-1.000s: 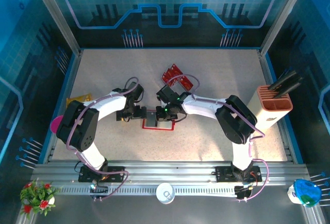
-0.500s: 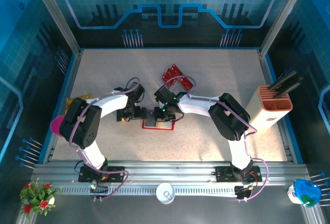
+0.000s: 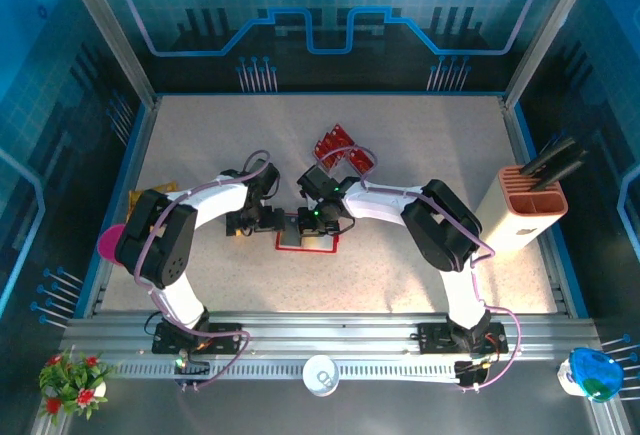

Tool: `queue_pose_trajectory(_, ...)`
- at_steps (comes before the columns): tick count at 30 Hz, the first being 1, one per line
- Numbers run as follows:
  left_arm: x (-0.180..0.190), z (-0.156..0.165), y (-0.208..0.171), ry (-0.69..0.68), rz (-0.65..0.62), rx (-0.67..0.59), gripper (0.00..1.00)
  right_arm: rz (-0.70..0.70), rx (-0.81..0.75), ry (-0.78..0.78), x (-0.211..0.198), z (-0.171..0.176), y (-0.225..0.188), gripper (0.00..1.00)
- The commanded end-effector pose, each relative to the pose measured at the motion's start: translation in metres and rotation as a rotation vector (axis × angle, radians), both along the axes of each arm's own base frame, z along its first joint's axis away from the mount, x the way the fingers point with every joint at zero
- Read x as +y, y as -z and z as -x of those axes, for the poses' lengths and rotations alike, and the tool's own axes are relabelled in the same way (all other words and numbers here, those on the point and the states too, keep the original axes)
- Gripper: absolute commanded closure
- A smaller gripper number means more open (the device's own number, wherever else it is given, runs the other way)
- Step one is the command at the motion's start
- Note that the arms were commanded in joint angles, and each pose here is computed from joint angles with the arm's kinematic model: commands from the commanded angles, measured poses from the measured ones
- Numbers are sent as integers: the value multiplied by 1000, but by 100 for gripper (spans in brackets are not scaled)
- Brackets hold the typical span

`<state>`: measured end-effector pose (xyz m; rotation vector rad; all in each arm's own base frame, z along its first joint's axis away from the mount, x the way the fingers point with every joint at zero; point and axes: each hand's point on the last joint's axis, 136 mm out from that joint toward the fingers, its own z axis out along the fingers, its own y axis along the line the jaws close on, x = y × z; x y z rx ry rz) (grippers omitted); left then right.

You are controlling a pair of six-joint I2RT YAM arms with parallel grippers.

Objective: Put the credit cards into the card holder
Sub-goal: Insert the credit card into the card slot, then slide the button at the center of the table.

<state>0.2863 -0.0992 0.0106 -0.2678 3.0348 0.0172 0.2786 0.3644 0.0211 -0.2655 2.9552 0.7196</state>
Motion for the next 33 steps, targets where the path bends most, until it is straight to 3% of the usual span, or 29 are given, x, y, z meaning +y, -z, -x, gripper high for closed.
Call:
queue_pose_trajectory(1, -3, 2, 0, -30, 29, 10, 1, -30, 0, -29, 10, 3, -8, 100)
queue_pose_trajectory(9, -12, -10, -18, -22, 74, -43, 1, -63, -72, 8, 0, -8, -44, 90)
queue_pose_trajectory(17, -21, -25, -43, 2, 120, -117, 1, 9, -139, 44, -39, -9, -59, 80)
queue_pose_trajectory(24, -38, -38, -65, 20, 217, -195, 1, 111, -216, 76, -81, -2, -79, 60)
queue_pose_trajectory(33, -62, -47, -78, 39, 361, -235, 1, 175, -154, 77, -89, 4, -46, 54)
